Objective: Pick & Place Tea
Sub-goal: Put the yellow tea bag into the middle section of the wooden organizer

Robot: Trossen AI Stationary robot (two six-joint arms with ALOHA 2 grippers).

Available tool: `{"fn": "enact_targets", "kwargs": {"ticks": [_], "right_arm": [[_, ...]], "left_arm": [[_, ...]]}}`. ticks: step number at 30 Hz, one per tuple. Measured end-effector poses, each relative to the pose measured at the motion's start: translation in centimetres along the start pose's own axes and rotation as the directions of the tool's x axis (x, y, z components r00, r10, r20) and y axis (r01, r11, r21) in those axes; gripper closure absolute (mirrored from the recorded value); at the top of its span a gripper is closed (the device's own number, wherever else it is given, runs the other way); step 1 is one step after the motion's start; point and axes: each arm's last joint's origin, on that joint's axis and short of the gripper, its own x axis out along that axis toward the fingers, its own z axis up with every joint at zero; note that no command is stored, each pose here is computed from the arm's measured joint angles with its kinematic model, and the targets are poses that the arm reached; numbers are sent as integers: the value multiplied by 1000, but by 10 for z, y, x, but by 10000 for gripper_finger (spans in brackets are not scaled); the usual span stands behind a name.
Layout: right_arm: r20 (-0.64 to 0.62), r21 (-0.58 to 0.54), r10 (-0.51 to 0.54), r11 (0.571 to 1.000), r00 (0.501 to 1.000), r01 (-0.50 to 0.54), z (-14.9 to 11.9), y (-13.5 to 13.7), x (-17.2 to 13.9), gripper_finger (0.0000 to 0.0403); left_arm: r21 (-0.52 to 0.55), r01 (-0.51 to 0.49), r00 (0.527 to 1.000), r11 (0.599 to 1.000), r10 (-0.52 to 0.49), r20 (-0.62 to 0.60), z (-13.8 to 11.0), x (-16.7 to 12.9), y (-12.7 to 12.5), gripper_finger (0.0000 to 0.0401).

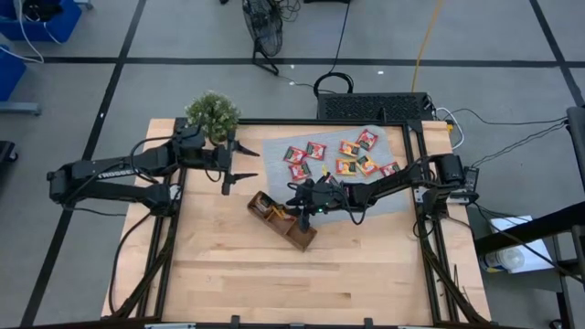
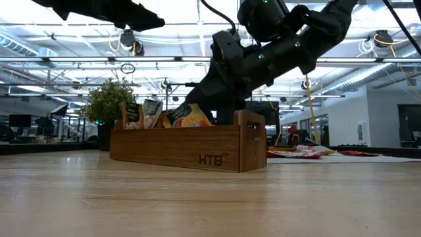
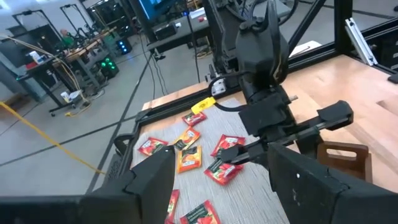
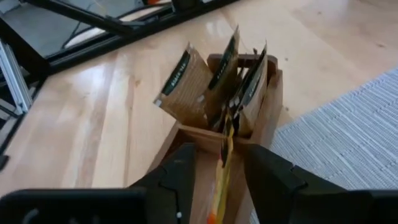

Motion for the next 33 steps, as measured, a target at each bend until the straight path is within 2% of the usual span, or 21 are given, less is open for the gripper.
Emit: {"fn": "enact_targets", "kwargs": {"ticks": [15,22,28,33], "right_arm": [[22,-84,8,996,1000,-6,2,0,0,397],[42,-125,0,992,999,5,4,1,0,402],[126,-198,-118,970,985,141,-5,29,-5,402],[264,-187,-262,930,928,316,-19,60,-10,403]], "left_arm": [[1,-7,1000,1000,7,-3,0,0,0,148],[-4,-7,1000,1000,7,-3,0,0,0,148],[-7,-8,1000,1000,8,-4,0,0,0,148],[-13,-10,1000,1000,10,-5,0,0,0,148]]}}
